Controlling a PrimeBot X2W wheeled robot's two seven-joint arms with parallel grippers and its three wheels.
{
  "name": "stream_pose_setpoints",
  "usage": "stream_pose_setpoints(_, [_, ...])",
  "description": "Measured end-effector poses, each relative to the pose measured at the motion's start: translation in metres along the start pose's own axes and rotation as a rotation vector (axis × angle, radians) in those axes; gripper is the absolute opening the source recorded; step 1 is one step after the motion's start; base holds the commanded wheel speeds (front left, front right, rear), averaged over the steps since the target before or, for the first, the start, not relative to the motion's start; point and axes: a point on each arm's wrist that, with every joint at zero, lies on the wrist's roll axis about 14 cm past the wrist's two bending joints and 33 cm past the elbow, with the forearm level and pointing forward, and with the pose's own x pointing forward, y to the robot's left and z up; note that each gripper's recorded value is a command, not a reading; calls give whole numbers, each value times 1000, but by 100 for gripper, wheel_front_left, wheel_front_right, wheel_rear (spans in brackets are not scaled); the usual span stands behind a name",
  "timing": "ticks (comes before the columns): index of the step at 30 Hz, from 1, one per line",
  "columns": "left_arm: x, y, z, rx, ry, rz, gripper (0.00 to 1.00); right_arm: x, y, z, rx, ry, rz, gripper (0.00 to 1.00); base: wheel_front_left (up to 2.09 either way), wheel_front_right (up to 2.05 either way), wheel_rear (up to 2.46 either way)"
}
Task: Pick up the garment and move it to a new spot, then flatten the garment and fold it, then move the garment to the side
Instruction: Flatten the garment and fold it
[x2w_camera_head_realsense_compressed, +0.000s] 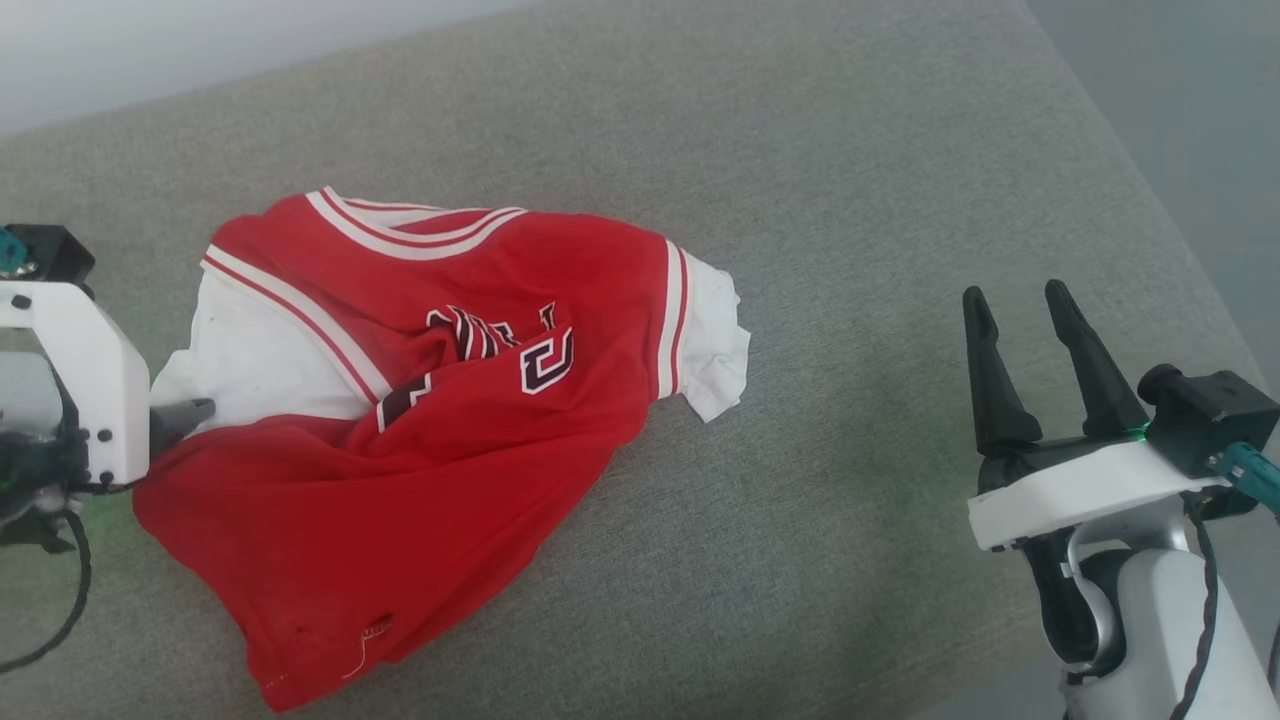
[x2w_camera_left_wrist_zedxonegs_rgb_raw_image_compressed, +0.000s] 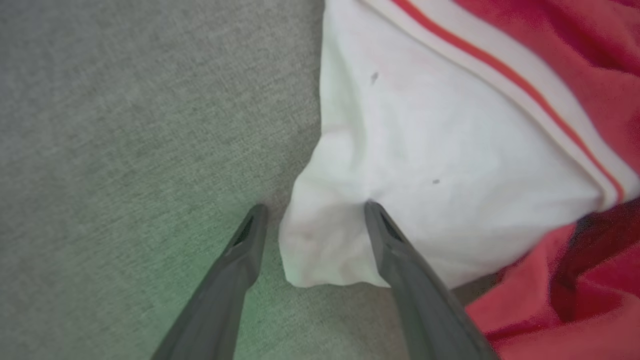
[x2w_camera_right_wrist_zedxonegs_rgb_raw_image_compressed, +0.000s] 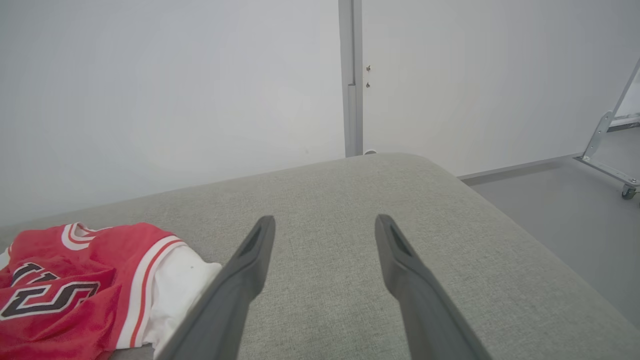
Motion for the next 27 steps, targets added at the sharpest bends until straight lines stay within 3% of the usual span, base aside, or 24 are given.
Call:
stream_pose_setpoints(9, [20, 9, -7, 1, 69, 20, 100, 16, 13, -11, 21, 15, 35, 100, 0, 0, 0])
stream_pose_setpoints(10, [22, 8, -9, -3, 85, 6, 8, 17, 14, -11, 34, 12, 37, 100, 0, 0, 0])
stream_pose_setpoints(11, [22, 8, -10, 1, 92, -2, 0, 19, 14, -11, 35, 10, 36, 100, 0, 0, 0])
stream_pose_setpoints(20, [7, 23, -6, -84, -5, -2, 0, 31, 19, -14, 24, 10, 46, 100, 0, 0, 0])
stream_pose_setpoints(27, [-41, 64, -10, -145, -119, 101, 0, 41, 35, -11, 15, 11, 89, 100, 0, 0, 0])
